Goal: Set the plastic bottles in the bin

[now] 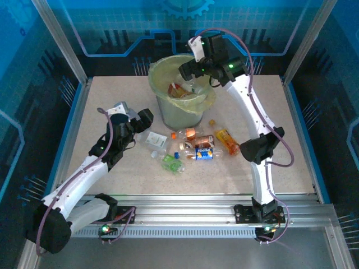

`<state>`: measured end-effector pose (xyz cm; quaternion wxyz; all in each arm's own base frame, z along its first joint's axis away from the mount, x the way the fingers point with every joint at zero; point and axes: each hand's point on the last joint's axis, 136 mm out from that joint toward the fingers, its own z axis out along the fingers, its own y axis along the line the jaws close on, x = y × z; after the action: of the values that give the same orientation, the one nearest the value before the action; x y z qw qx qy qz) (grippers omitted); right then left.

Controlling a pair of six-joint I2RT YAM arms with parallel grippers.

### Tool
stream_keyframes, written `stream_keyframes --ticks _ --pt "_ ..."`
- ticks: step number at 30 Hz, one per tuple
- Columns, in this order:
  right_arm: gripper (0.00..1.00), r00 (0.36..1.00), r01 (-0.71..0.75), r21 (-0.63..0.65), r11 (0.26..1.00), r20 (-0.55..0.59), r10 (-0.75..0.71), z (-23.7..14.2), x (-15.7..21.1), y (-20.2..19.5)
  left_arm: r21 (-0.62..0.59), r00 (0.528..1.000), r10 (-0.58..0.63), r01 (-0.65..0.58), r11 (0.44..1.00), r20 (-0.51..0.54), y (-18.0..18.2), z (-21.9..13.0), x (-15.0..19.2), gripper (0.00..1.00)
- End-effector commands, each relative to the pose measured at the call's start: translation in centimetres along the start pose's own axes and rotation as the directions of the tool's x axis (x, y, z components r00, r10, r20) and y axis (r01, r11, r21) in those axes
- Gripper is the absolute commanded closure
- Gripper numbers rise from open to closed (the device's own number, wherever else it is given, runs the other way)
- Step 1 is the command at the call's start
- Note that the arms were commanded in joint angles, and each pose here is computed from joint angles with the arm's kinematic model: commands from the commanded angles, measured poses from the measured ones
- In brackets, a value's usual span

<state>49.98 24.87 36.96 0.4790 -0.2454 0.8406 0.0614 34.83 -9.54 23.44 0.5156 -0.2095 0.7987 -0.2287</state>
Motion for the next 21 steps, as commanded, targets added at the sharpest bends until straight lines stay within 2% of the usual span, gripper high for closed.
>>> stream_keyframes --ticks 1,5,10,15,21 --pt "0.00 0.998 -0.055 0.041 0.998 0.015 0.055 -3.2 -0.5 -0.8 -0.059 1.000 0.019 -0.019 0.998 -0.002 1.3 0.3 0.4 0.01" --pt "0.00 0.991 -0.133 0.082 0.988 0.023 0.132 -5.7 0.2 -1.8 -0.102 0.999 0.036 -0.037 0.994 -0.019 2.1 0.9 0.8 0.01" --pt "0.00 0.975 -0.218 0.161 0.963 -0.001 0.221 -8.3 3.1 -3.6 -0.192 0.996 0.048 -0.063 0.979 -0.079 3.6 2.3 1.6 0.01" --pt "0.00 0.955 -0.284 0.253 0.925 -0.006 0.295 -11.0 7.0 -5.4 -0.256 0.993 0.015 -0.044 0.966 -0.115 5.4 3.8 2.1 0.01" --pt "0.00 0.918 -0.368 0.330 0.869 -0.020 0.397 -13.3 12.5 -6.8 -0.276 0.990 -0.051 0.013 0.961 -0.131 7.1 5.9 1.7 0.01"
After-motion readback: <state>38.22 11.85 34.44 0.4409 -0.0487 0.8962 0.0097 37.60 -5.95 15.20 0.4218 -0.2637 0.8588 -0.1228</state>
